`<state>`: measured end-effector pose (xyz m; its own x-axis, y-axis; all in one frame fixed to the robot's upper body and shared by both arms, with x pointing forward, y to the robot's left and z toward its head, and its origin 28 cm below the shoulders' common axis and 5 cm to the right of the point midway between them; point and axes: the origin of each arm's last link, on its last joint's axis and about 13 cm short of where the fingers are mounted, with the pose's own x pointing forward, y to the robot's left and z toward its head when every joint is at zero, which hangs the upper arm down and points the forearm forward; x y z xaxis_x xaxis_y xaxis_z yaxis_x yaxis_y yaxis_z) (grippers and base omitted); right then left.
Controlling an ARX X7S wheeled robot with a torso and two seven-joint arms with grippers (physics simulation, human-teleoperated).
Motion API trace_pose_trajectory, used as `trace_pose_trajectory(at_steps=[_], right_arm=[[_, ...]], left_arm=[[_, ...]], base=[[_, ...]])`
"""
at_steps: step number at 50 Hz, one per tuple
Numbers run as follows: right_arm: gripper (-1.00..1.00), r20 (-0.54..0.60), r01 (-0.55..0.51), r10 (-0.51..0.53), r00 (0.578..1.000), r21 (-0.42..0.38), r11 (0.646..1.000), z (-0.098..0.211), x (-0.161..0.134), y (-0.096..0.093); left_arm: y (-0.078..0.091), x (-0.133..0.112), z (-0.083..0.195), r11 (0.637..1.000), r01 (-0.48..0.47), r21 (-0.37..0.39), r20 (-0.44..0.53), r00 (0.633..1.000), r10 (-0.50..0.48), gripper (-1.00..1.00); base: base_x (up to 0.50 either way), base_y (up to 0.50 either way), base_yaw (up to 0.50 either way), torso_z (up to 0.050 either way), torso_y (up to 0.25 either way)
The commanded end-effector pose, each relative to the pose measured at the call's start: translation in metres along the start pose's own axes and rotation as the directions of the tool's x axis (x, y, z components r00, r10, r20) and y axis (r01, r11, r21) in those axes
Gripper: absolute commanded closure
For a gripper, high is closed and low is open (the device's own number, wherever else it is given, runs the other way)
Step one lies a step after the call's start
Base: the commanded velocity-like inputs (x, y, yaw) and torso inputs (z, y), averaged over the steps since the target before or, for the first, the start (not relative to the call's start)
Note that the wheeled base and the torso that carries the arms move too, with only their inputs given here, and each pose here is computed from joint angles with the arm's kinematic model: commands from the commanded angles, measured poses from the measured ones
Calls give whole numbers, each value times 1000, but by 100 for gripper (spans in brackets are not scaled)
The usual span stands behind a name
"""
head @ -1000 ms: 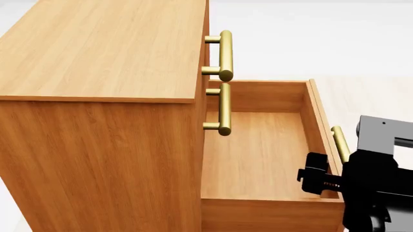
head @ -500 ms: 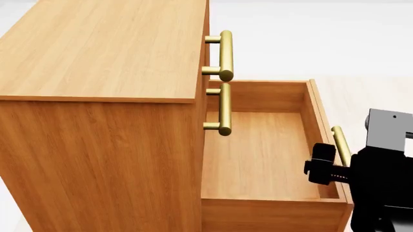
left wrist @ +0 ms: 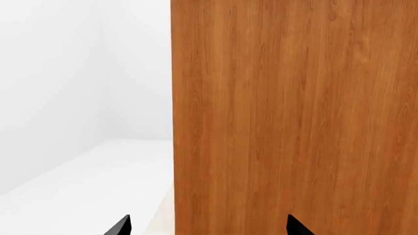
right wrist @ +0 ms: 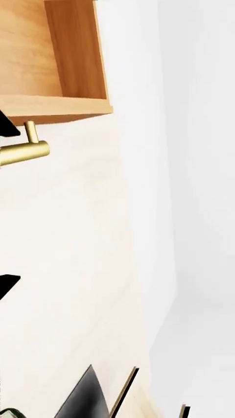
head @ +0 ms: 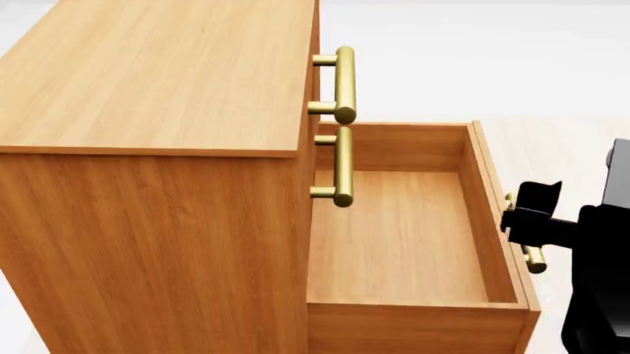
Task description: Put the bowl in the bottom drawer of the cabinet and close it.
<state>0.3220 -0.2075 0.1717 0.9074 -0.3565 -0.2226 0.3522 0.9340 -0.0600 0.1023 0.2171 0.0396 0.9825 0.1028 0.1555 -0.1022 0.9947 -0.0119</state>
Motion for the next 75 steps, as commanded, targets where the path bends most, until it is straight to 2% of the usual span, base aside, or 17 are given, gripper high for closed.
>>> trace_pose_trajectory(at_steps=[1, 3, 4, 13, 26, 30, 32, 36, 40, 42, 55, 64, 75], right_arm=[[-100, 37, 104, -105, 994, 25, 994, 6, -1, -8], [-100, 30, 105, -106, 994, 26, 994, 6, -1, -8], [-100, 28, 142, -142, 989, 21, 990, 4, 0, -9], [-100, 32, 245, -248, 968, 76, 966, 2, 5, -15], [-100, 9, 303, -307, 952, 120, 945, -2, 9, -19], [-100, -18, 354, -356, 934, 143, 924, -3, 11, -22], [-100, -44, 373, -371, 928, 183, 910, -3, 12, -23], [-100, -42, 384, -384, 922, 196, 902, -4, 12, -26], [-100, -81, 431, -424, 902, 216, 876, -5, 14, -31], [-100, -85, 465, -458, 885, 201, 862, -7, 15, -33], [-100, -104, 535, -525, 845, 199, 821, -11, 16, -40], [-100, -146, 619, -601, 786, 196, 761, -16, 18, -46], [-100, -183, 677, -652, 736, 180, 713, -22, 20, -50]], left_arm=[[0, 1, 0, 1000, 1, 1, 0, 1000, -1, -100], [0, 1, 0, 1000, 1, 1, 0, 1000, -1, -100], [0, 0, 1, 1000, 2, 1, -1, 1000, -2, -100], [-1, 0, 1, 1000, 5, 5, -1, 1000, -5, -100], [0, 0, 0, 1000, 1, 2, -1, 1000, -1, -100], [0, 0, -1, 1000, -1, 0, 0, 1000, 1, -100], [0, 0, 0, 1000, -3, 0, 0, 1000, 3, -100], [0, 1, 1, 1000, -4, 1, 0, 1000, 4, -100], [0, 0, 0, 1000, -5, 0, 1, 1000, 5, -100], [0, 1, 0, 1000, -5, 1, 0, 1000, 5, -100], [0, 0, 0, 1000, -5, 1, 1, 1000, 5, -100], [0, 0, 1, 1000, -6, 1, 1, 1000, 6, -100], [0, 0, 0, 1000, -6, 1, 1, 1000, 6, -100]], base=[[0, 0, 0, 0, 0], [0, 0, 0, 0, 0], [0, 0, 0, 0, 0], [0, 0, 0, 0, 0], [0, 0, 0, 0, 0], [0, 0, 0, 0, 0], [0, 0, 0, 0, 0], [0, 0, 0, 0, 0], [0, 0, 0, 0, 0], [0, 0, 0, 0, 0], [0, 0, 0, 0, 0], [0, 0, 0, 0, 0], [0, 0, 0, 0, 0]])
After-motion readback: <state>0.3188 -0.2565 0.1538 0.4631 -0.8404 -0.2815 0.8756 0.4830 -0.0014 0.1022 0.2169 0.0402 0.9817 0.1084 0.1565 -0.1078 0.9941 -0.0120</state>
